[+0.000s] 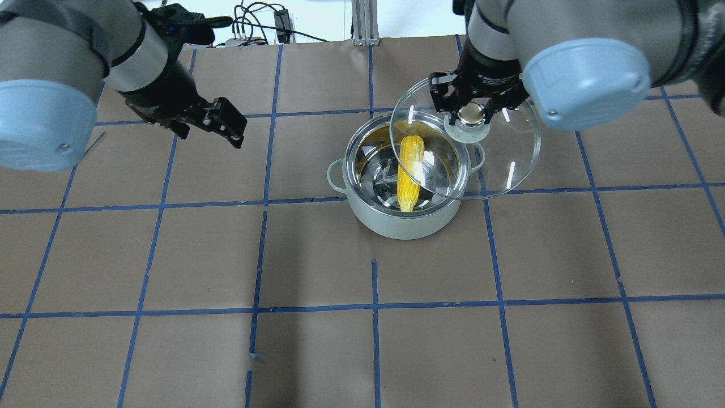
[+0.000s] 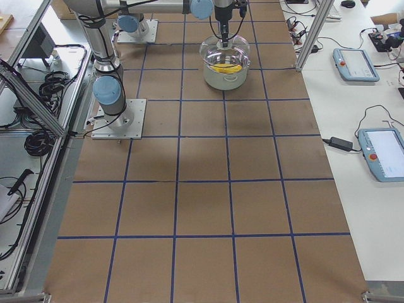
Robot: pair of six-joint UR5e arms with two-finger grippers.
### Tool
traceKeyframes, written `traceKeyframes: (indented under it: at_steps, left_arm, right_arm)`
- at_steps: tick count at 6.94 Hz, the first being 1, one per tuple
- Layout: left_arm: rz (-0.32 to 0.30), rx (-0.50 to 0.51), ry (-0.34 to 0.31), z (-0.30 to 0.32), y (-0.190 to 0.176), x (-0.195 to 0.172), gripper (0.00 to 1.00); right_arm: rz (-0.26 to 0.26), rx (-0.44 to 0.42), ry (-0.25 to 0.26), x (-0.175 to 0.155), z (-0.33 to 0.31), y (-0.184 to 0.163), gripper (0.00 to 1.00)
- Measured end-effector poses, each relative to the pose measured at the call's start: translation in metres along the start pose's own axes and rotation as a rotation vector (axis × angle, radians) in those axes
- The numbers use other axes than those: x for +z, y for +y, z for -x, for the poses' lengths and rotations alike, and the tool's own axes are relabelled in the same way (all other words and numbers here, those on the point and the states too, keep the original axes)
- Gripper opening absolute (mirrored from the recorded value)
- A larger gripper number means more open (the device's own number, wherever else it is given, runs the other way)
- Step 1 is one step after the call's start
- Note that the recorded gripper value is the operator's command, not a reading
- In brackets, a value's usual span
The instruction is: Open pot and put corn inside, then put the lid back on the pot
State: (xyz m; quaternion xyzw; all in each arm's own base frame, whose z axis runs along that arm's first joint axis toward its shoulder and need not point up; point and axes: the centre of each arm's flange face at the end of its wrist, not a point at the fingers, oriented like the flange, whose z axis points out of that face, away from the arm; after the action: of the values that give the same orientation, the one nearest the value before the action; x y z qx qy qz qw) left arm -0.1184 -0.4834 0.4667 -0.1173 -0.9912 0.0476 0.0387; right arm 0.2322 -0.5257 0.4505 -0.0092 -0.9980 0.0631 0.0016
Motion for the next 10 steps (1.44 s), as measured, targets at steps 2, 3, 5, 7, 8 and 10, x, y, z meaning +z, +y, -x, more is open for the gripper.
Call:
traceKeyframes:
  at_steps: [2, 3, 5, 7, 8, 10]
  left_arm:
    - [0.025, -0.032, 0.011, 0.01, 0.024, -0.019, 1.0]
    - [0.022, -0.034, 0.01, 0.012, 0.025, -0.026, 1.0]
    - [0.031, -0.036, 0.009, 0.018, 0.012, -0.046, 1.0]
    - [0.058, -0.033, 0.023, 0.022, -0.011, -0.056, 1.0]
    - [0.067, -0.028, 0.031, 0.021, -0.016, -0.053, 1.0]
    - [0.082, -0.027, 0.039, 0.016, -0.017, -0.046, 1.0]
  right_arm:
    - [0.038, -0.023, -0.014, 0.033, 0.03, -0.015, 0.41]
    - [0.051, -0.028, -0.023, 0.043, 0.038, -0.021, 0.4]
    - [0.057, -0.036, -0.028, 0.053, 0.047, -0.03, 0.4]
    - [0.061, -0.039, -0.023, 0.067, 0.05, -0.035, 0.4]
    - [0.066, -0.045, -0.017, 0.073, 0.054, -0.035, 0.4]
    - [0.068, -0.066, -0.011, 0.08, 0.068, -0.031, 0.4]
